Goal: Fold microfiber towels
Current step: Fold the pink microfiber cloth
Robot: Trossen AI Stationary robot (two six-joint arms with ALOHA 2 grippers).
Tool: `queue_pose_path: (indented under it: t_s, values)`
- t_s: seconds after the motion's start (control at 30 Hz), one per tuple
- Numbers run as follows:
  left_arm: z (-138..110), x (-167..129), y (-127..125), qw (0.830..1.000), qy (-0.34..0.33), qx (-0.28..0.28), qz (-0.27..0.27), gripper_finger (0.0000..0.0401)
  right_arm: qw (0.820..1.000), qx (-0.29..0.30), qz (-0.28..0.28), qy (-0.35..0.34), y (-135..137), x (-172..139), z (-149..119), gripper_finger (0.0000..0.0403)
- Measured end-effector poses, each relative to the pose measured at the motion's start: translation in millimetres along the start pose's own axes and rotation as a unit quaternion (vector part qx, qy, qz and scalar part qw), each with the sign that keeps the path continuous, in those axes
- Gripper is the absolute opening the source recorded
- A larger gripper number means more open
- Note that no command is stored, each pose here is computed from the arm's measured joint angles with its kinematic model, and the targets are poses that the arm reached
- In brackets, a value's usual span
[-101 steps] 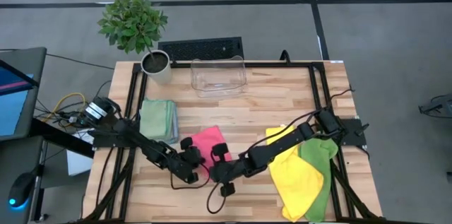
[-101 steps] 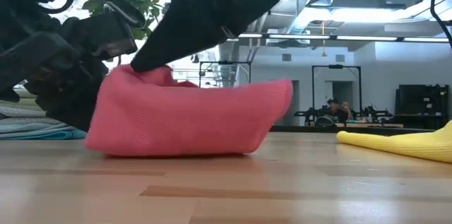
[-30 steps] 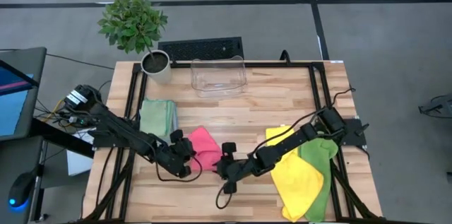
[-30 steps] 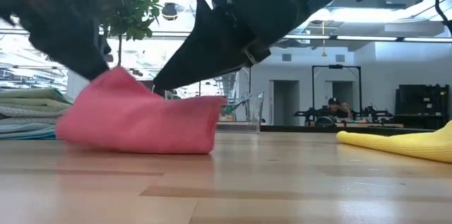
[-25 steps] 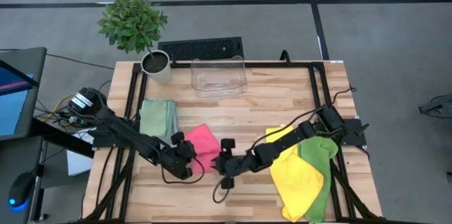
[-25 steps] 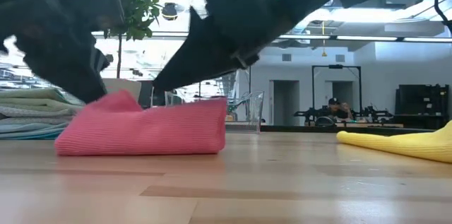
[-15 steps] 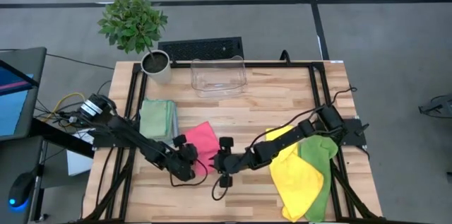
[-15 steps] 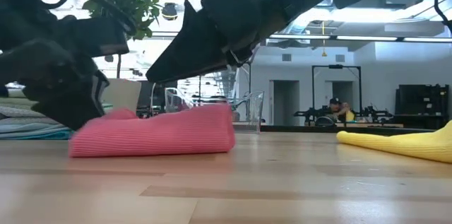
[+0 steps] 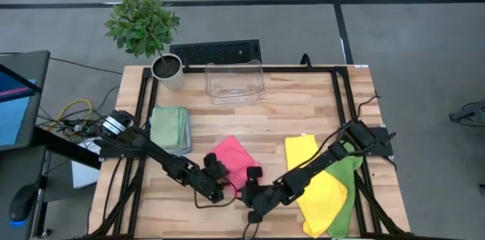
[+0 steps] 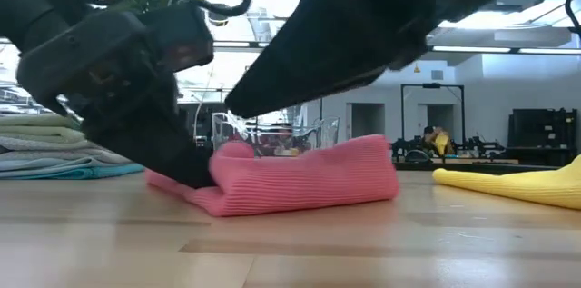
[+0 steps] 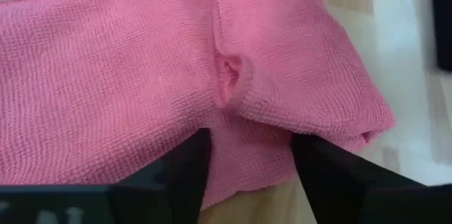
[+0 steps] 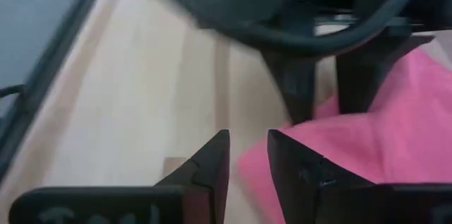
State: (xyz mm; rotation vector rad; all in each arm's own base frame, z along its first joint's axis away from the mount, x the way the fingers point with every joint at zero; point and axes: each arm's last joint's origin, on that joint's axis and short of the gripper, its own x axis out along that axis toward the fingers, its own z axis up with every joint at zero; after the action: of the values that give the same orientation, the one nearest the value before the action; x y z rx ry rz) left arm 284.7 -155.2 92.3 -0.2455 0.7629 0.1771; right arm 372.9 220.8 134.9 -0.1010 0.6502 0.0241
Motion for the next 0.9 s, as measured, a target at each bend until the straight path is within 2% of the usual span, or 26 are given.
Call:
queue_pose_path:
  t_s: [0.23,0.57,0.77,0.9]
  values:
    - [17.2,6.5,-11.1,0.999,-0.002,0.033,-0.002,0.0213,0.999,0.021,-0.031,0.004,-7.3,4.2,-1.5,0.0122]
    - [17.2,6.3,-10.8,0.999,0.008,0.042,0.004,0.0212,0.998,0.017,-0.056,0.017,-25.8,11.5,1.1,0.0122]
    - [17.0,6.3,-10.5,0.999,0.009,0.052,0.005,0.0212,0.996,0.018,-0.059,0.07,-34.9,15.3,-8.7,0.0122]
    - [17.3,6.4,-10.4,0.998,0.007,0.06,0.006,0.0212,0.996,0.017,-0.056,0.063,-34.1,15.4,-7.1,0.0122]
